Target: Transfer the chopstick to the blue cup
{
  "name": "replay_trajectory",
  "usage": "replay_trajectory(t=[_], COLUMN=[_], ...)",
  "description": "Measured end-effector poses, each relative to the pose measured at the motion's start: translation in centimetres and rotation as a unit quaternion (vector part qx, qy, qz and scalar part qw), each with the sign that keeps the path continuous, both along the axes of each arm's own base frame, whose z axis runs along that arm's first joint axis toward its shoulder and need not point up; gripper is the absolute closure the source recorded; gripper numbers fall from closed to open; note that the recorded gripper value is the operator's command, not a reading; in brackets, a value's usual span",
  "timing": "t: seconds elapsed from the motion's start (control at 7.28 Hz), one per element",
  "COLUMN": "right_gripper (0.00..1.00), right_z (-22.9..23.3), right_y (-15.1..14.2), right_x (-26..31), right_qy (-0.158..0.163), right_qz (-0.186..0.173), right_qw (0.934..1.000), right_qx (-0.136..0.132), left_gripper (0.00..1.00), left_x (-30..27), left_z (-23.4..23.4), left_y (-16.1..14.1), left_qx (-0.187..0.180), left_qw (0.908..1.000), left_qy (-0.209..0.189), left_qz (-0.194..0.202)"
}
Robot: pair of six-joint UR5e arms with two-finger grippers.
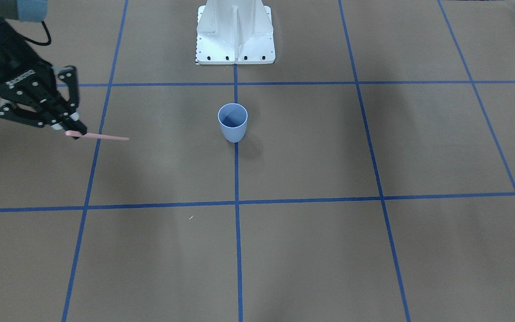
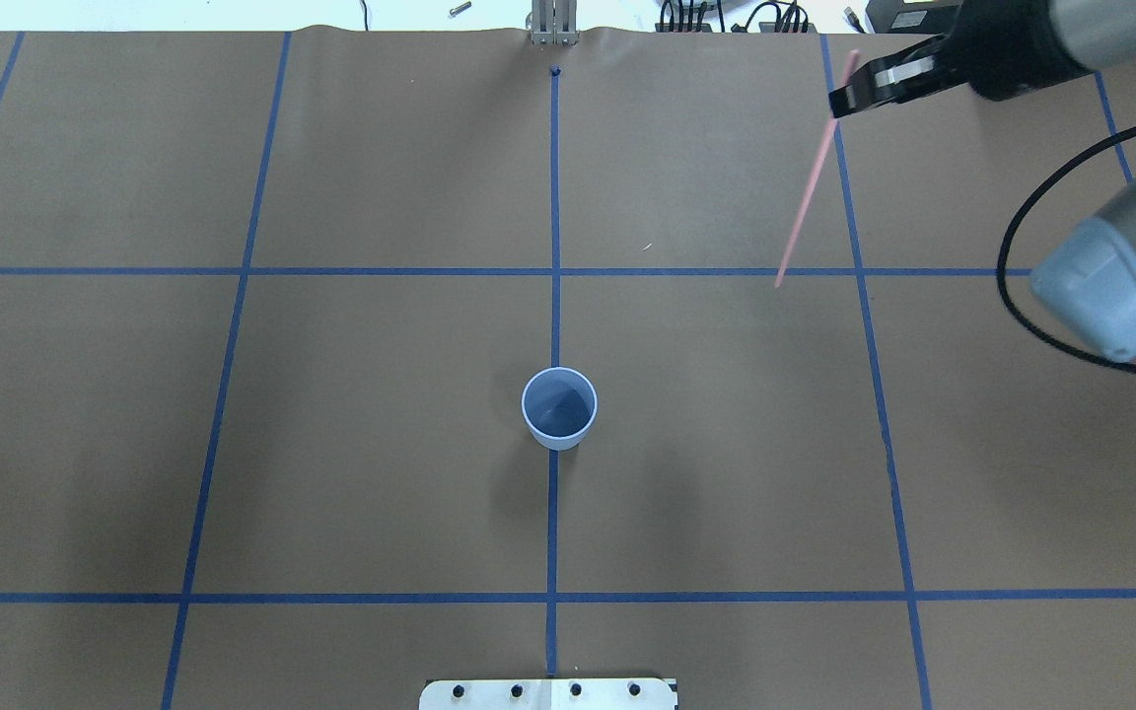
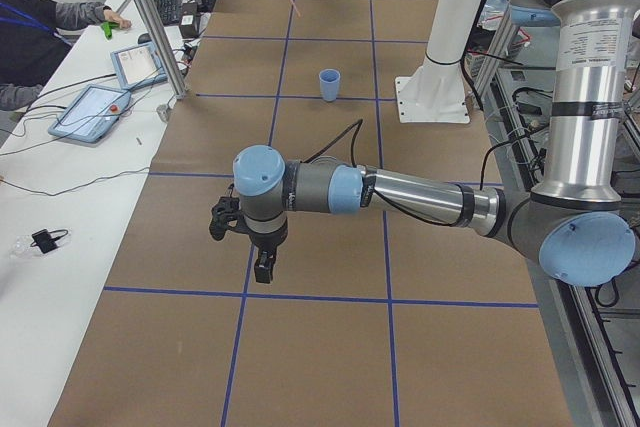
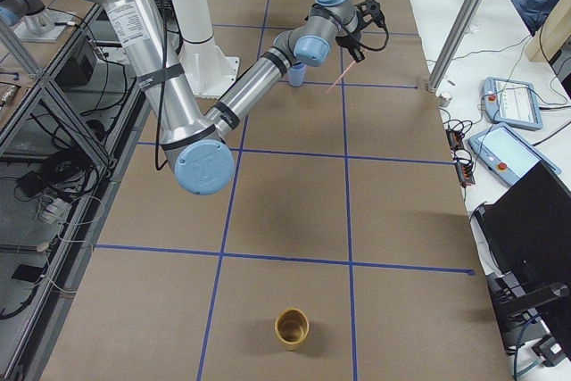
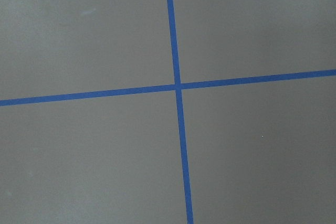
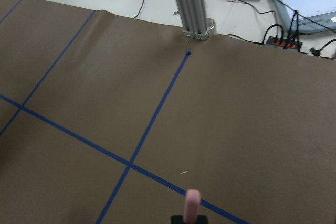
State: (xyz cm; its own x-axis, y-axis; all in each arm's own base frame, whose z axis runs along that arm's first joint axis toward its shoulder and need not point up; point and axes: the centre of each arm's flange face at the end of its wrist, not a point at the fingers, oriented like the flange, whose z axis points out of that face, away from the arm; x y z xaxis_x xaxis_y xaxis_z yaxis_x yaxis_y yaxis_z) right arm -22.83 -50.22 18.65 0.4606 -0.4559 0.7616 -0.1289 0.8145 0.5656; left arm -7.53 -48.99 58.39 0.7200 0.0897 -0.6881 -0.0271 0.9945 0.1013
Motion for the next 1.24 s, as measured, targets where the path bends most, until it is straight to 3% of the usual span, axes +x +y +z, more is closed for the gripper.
replay_trajectory(t=[0.27, 0.41, 0.82, 1.24], right_gripper=[1.00, 1.00, 1.00, 1.00], right_z=[-3.7, -6.5, -14.0, -15.3], right_y=[3.2, 4.4, 8.5, 11.2], right_x=[-6.5, -9.5, -17.6, -22.3], right_qy=[-0.006, 0.007, 0.069, 0.122], right_qz=[0.014, 0.027, 0.066, 0.082], right_qw=[0.9999, 0.9996, 0.9954, 0.9890], right_qx=[0.006, 0.001, -0.009, -0.009], left_gripper=[0.01, 0.01, 0.01, 0.01], left_x=[0.0, 0.1, 0.1, 0.1], left_z=[0.3, 0.5, 1.2, 1.4], left_y=[0.1, 0.2, 0.8, 1.0], left_qx=[-0.004, -0.006, -0.014, -0.016], left_qw=[1.0000, 1.0000, 0.9999, 0.9999], left_qy=[0.000, 0.000, 0.000, 0.000], left_qz=[0.000, 0.001, 0.001, 0.001])
